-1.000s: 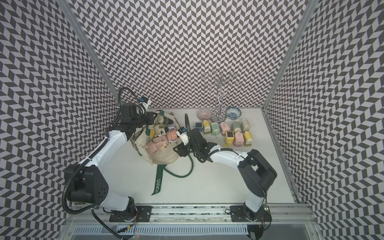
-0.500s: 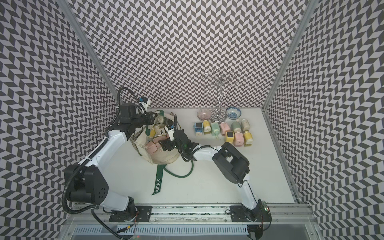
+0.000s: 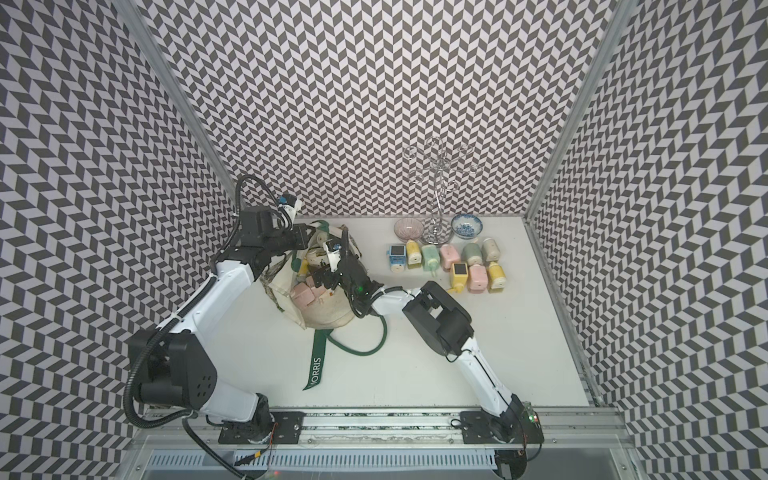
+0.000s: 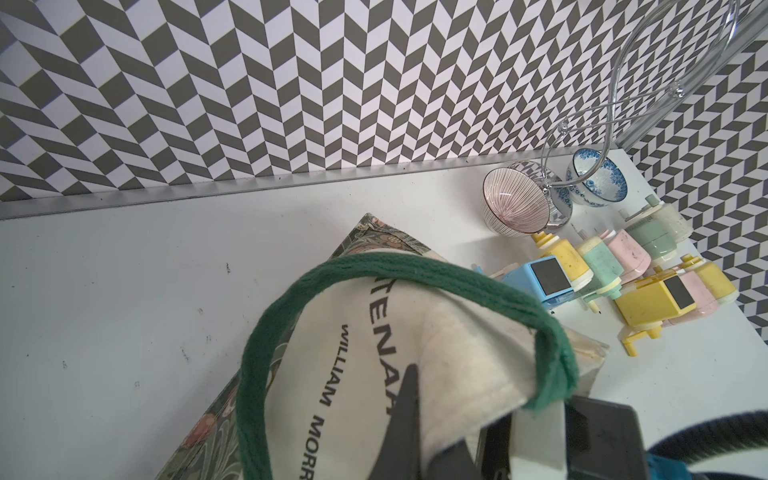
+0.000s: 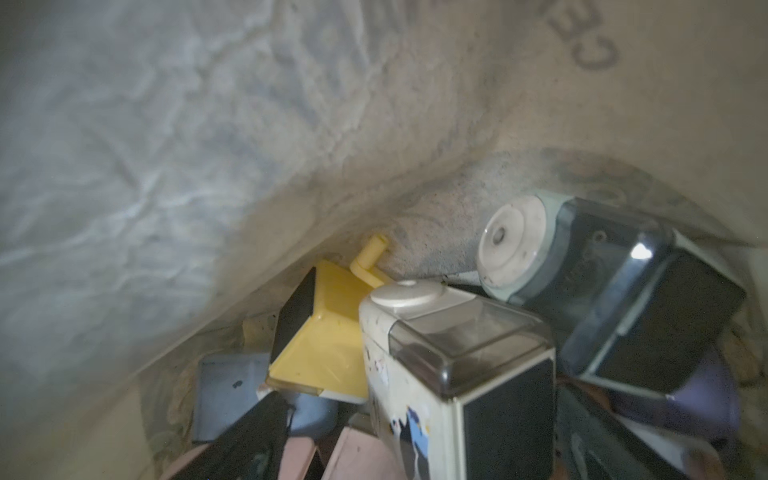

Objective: Take out the pencil sharpeners from the tote bags
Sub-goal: Pick up the pencil sharpener from the canvas bag.

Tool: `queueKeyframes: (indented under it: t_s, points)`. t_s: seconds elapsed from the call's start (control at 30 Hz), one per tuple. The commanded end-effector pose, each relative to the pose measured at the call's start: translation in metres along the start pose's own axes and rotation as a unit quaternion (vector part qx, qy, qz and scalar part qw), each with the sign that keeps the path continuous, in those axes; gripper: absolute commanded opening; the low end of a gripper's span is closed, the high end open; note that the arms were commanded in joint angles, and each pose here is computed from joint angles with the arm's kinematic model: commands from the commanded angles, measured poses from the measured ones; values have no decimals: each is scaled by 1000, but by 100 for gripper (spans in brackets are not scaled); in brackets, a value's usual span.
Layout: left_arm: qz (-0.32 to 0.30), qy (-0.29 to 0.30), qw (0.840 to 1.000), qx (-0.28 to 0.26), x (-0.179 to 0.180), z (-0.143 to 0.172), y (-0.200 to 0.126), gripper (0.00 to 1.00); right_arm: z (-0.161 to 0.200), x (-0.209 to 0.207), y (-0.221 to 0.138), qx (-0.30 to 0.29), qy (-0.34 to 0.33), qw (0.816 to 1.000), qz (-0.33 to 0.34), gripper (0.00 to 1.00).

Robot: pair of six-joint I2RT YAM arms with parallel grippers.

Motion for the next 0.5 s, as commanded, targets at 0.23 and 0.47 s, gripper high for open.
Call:
queueKeyframes:
  t_s: [0.23,0.47]
  points:
    - [11,14,999,-31,-10,-17,-17,0,11,34,-24,32,-34,984,-170,74]
    - [14,12,999,-30,-11,-17,-16,0,14,39,-50,35,-69,981,-178,78]
Point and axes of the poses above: each gripper's point midway between its finger pads, its own y axis out along the fingers, its own x axis along the line the jaws close on, z = x × y, the point moved 6 cm from there along -y, back along the fingers, and after that the axes turned 4 degrees about y, right-handed, at the moved point
